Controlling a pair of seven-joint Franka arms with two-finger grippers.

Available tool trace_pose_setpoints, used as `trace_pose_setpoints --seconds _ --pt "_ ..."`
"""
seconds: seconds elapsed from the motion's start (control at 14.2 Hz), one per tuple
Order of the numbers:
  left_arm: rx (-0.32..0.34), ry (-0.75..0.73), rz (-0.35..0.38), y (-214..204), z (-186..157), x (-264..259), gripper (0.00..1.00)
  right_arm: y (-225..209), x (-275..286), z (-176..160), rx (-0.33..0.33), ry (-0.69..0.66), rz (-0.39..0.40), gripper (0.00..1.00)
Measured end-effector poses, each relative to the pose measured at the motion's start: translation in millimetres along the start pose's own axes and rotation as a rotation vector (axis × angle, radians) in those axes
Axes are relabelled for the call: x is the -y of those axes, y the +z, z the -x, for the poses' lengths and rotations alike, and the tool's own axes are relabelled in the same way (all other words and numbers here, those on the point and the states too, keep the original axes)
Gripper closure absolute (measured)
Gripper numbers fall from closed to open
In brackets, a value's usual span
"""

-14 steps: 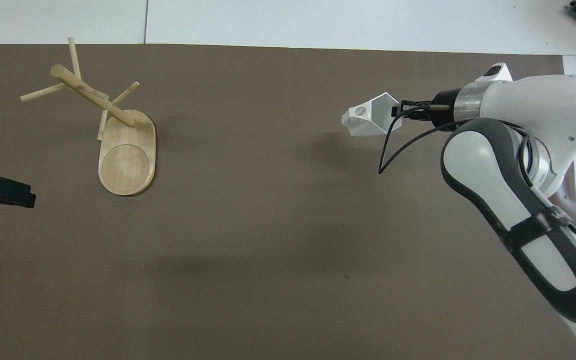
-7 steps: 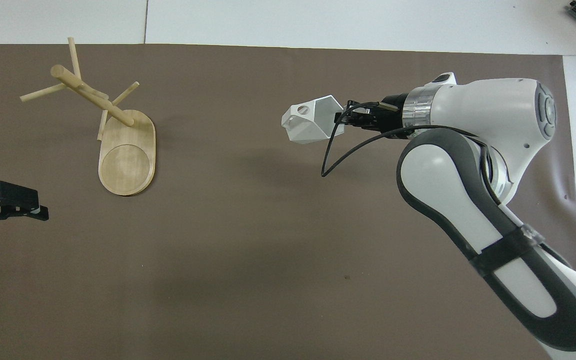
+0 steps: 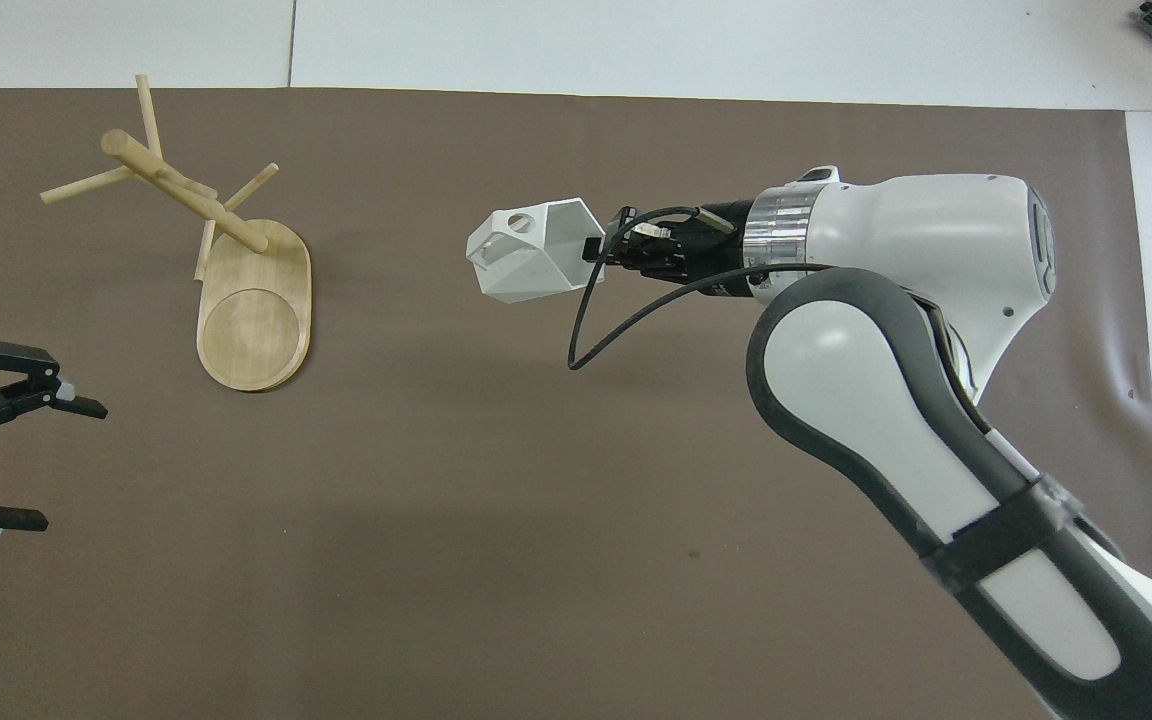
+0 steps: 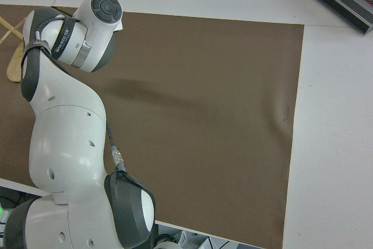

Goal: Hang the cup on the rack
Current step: 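Lift the cup with the right gripper while the left gripper approaches, then grasp the cup with the left gripper from the right gripper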

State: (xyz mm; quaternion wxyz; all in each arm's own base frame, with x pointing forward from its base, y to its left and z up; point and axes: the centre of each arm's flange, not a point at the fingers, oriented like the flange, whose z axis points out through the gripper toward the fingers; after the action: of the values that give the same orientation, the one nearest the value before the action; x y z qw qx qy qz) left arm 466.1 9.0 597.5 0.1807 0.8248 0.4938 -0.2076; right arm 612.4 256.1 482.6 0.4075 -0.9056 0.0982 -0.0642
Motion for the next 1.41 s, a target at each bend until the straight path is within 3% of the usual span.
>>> trace_pose_setpoints --seconds 0.35,0.78,1.41 --pt "0.167 -0.244 0.166 25 -11 -7 0.0 14 41 28 0.044 0.016 -0.038 0.96" --pt "0.284 -0.525 0.33 54 -18 -38 0.0 30 77 59 0.036 -0.013 -0.081 0.96" --pt "0.357 -0.627 0.329 103 -12 -71 0.0 40 103 83 0.017 -0.054 -0.113 0.96"
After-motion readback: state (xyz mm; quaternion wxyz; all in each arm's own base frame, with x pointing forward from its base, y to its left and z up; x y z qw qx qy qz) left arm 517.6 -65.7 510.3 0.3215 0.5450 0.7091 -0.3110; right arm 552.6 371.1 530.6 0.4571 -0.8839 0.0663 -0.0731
